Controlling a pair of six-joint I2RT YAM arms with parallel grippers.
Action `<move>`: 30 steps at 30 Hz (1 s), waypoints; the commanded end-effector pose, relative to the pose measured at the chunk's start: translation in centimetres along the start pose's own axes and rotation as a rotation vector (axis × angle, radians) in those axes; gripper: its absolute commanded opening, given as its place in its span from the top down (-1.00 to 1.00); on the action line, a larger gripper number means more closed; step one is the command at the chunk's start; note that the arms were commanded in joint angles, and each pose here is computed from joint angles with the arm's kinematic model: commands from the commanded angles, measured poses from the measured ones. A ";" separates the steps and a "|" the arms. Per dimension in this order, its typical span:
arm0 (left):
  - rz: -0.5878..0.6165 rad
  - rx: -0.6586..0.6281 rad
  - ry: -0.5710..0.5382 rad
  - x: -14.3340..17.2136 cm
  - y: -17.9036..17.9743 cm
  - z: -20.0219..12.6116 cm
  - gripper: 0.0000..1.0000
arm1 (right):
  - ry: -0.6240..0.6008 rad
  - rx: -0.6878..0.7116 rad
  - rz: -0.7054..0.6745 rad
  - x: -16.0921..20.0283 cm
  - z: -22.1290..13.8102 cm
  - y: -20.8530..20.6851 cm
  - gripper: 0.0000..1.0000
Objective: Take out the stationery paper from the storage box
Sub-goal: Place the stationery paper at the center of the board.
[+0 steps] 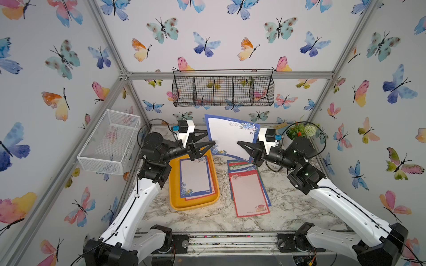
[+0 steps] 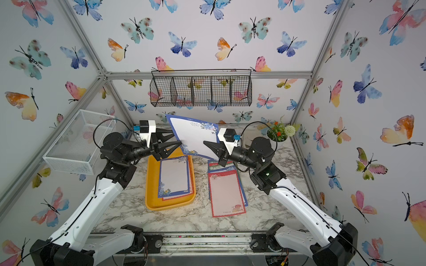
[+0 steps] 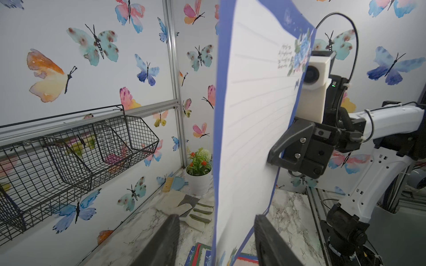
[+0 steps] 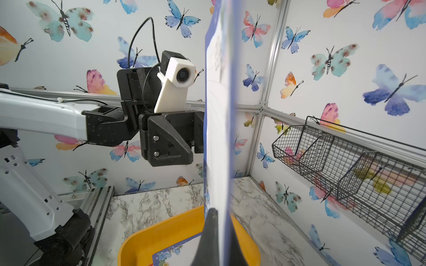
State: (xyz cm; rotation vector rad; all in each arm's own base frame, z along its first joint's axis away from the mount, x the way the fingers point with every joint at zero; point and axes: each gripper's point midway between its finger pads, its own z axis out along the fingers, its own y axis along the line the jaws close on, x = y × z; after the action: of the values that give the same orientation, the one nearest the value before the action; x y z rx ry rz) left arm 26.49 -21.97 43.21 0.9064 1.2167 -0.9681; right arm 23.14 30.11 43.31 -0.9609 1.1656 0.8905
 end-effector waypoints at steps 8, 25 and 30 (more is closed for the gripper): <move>0.157 -0.141 -0.017 -2.5 0.0 -1.7 -0.14 | 0.336 0.193 0.190 4.0 -2.6 -2.0 0.96; 0.150 -0.194 -0.007 -2.1 1.1 -1.8 -0.19 | 0.879 0.269 0.711 17.4 -5.4 0.6 0.96; 0.151 -0.194 -0.003 -2.1 1.1 -1.8 -0.20 | 0.919 0.220 0.851 20.8 -5.9 2.0 0.97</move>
State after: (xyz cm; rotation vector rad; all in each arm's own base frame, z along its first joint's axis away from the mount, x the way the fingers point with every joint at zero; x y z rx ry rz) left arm 26.74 -19.95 44.17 0.8336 1.2204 -0.7430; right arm 23.95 26.47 23.01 -0.7135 2.4459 0.8346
